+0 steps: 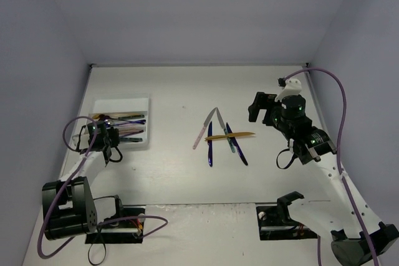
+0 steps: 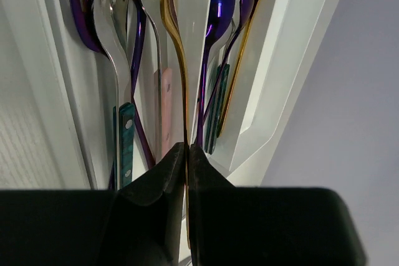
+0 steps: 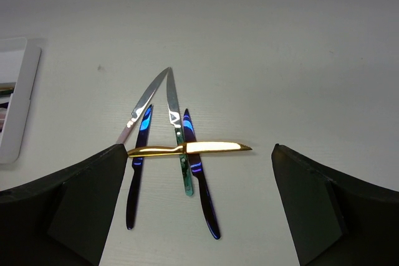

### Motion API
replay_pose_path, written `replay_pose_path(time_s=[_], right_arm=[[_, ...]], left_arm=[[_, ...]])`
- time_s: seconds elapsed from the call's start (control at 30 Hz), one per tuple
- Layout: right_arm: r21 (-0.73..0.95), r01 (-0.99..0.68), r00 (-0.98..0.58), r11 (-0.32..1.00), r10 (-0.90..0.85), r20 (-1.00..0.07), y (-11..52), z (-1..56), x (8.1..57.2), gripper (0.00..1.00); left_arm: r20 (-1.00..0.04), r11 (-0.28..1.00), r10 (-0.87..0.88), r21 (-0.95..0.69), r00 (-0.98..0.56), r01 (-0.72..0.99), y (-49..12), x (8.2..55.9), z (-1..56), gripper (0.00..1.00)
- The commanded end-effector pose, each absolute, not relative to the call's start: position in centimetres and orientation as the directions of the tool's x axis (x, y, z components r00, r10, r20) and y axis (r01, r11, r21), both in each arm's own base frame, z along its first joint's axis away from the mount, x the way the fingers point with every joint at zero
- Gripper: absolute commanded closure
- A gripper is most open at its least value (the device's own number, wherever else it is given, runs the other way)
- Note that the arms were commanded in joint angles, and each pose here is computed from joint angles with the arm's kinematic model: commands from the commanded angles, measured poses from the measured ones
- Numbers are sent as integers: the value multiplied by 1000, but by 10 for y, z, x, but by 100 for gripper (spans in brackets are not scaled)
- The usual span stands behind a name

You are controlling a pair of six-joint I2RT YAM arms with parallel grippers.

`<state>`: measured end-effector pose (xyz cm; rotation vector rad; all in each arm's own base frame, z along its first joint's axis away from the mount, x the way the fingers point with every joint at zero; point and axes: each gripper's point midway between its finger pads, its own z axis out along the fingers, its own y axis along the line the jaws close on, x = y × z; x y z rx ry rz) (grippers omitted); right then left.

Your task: Sort the eating utensils into containers

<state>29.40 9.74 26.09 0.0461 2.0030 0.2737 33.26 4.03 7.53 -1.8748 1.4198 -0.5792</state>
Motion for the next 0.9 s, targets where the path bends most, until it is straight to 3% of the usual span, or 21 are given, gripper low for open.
replay_pose_path(time_s=[0.0, 0.4, 0.87], right_arm=[[201, -84, -392, 976, 153, -907, 93, 269, 297, 0], [170, -59, -376, 984, 136, -917, 82, 268, 291, 0], [148, -42, -360, 988, 123, -925, 74, 268, 287, 0]], left_arm=[[4, -172, -952, -837, 307, -519, 43, 360, 111, 99], [70, -228, -951, -813, 300, -535, 42, 370, 99, 98], [78, -223, -953, -832, 291, -509, 41, 373, 114, 68]])
